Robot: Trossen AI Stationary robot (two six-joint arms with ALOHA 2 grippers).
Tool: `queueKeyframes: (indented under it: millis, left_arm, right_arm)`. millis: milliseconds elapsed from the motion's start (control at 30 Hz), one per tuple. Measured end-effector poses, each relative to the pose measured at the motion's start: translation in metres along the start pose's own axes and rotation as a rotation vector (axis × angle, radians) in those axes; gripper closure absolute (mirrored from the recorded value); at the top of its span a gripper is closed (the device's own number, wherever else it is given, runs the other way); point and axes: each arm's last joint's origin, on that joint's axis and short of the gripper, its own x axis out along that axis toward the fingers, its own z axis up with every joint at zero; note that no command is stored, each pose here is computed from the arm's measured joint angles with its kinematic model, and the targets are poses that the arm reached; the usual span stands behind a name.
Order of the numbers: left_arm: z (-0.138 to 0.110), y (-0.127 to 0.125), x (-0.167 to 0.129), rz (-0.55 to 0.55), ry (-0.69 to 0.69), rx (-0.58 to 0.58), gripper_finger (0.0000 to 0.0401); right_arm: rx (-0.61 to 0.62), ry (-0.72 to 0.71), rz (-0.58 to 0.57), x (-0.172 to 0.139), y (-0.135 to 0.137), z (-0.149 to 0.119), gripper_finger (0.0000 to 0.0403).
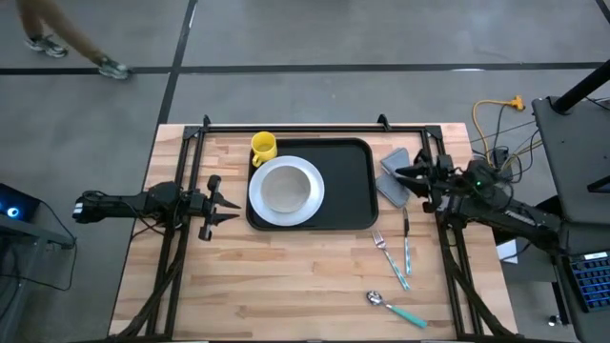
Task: Set up tray
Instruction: Put the gray napkin on the black serving tray to the right of the white plate
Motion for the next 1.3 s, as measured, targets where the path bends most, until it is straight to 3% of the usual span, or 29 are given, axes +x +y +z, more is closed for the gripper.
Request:
queueKeyframes:
  millis: [300,500,667,900,1300]
  left_arm:
    - [0.000,0.000,0.000,0.000,0.000,0.000,0.0318]
    - [0.000,0.000,0.000,0.000,0.000,0.000,0.0318]
    - [0.000,0.000,0.000,0.000,0.000,0.000,0.0318]
    - [0.000,0.000,0.000,0.000,0.001,0.000,0.0318]
    - [0.000,0.000,0.000,0.000,0.000,0.000,0.0318]
  right_arm:
    - [0.045,0.366,-0.238,-0.015,0.018,0.044,0.0280]
    - [0.122,0.598,-0.406,-0.014,0.016,0.046,0.0280]
    - [0.176,0.751,-0.468,-0.006,0.010,0.039,0.0280]
    - [0.196,0.832,-0.503,0.009,0.002,0.033,0.0280]
    - [0.103,0.892,-0.716,0.017,-0.005,0.041,0.0280]
